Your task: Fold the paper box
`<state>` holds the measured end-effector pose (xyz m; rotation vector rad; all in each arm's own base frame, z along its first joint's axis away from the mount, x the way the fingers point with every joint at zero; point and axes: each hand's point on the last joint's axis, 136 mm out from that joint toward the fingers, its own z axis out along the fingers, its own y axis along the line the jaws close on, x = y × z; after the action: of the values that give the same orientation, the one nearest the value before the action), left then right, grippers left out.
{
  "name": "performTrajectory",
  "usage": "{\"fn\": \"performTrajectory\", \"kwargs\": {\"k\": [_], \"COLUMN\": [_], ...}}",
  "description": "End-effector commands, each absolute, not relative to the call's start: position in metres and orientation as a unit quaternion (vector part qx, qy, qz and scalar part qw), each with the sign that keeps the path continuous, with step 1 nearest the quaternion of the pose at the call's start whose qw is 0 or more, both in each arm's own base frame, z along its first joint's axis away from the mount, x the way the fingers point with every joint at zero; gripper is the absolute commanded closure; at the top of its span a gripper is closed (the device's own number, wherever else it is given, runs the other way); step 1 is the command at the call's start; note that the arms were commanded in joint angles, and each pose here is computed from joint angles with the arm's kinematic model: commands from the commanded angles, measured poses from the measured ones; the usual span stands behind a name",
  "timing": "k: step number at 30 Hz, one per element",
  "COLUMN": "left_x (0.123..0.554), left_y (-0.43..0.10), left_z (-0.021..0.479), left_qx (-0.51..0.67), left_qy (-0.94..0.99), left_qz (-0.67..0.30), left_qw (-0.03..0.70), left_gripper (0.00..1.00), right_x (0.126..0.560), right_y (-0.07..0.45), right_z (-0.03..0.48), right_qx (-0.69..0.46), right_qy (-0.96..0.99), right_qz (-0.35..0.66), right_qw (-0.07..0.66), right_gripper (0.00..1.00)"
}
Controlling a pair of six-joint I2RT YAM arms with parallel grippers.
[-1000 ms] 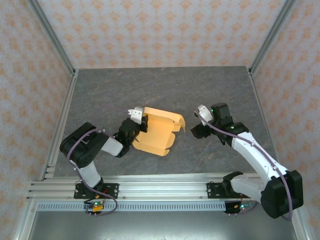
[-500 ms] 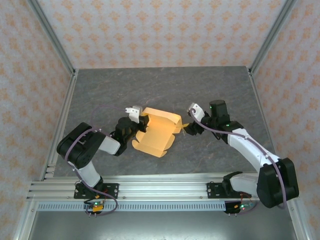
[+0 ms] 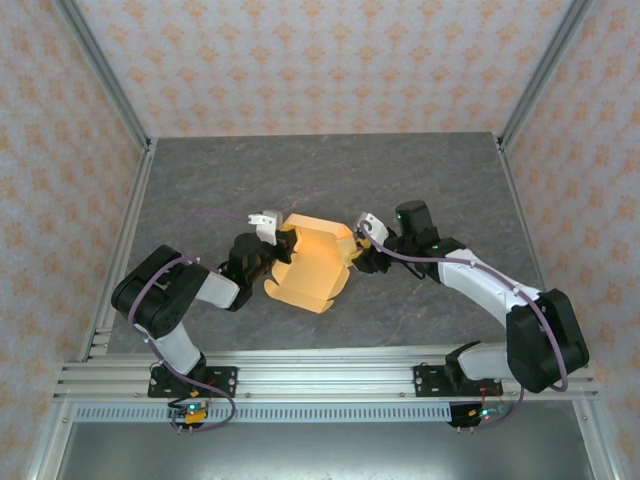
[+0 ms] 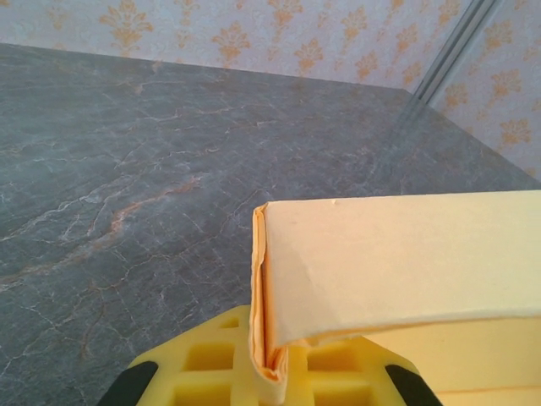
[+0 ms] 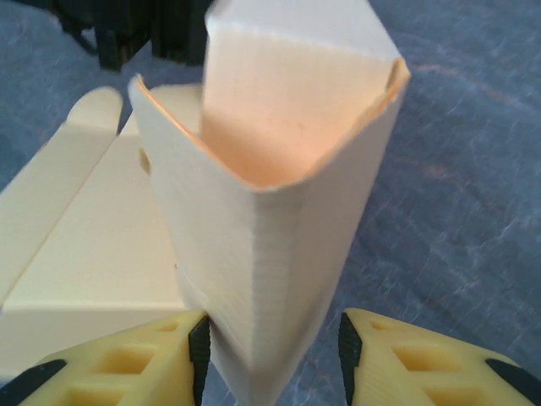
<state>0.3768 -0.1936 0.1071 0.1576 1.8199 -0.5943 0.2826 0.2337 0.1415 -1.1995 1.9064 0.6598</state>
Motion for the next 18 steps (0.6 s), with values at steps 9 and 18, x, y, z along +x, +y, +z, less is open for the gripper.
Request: {"fn": "performTrajectory", "kwargs": {"k": [9, 18], "left_x": [0.381, 0.384], "left_y": [-0.190, -0.175], "left_z": [0.111, 0.102], "left_qx": [0.032, -0.021], "left_qy": [0.772, 0.784], "left_qz": [-0.262, -0.243], "left_qw": [0.579, 0.571], "left_gripper": [1.00, 1.00], "right_x": [0.312, 0.341], "right_y": [0.260, 0.268], "right_z": [0.170, 0.177], "right_qx": [-0.390, -0.287], "right_qy": [0.740, 0.755], "right_qz": [0.246, 0.173], "right_qw": [0.489, 0.564], "right_gripper": [0.52, 0.59]}}
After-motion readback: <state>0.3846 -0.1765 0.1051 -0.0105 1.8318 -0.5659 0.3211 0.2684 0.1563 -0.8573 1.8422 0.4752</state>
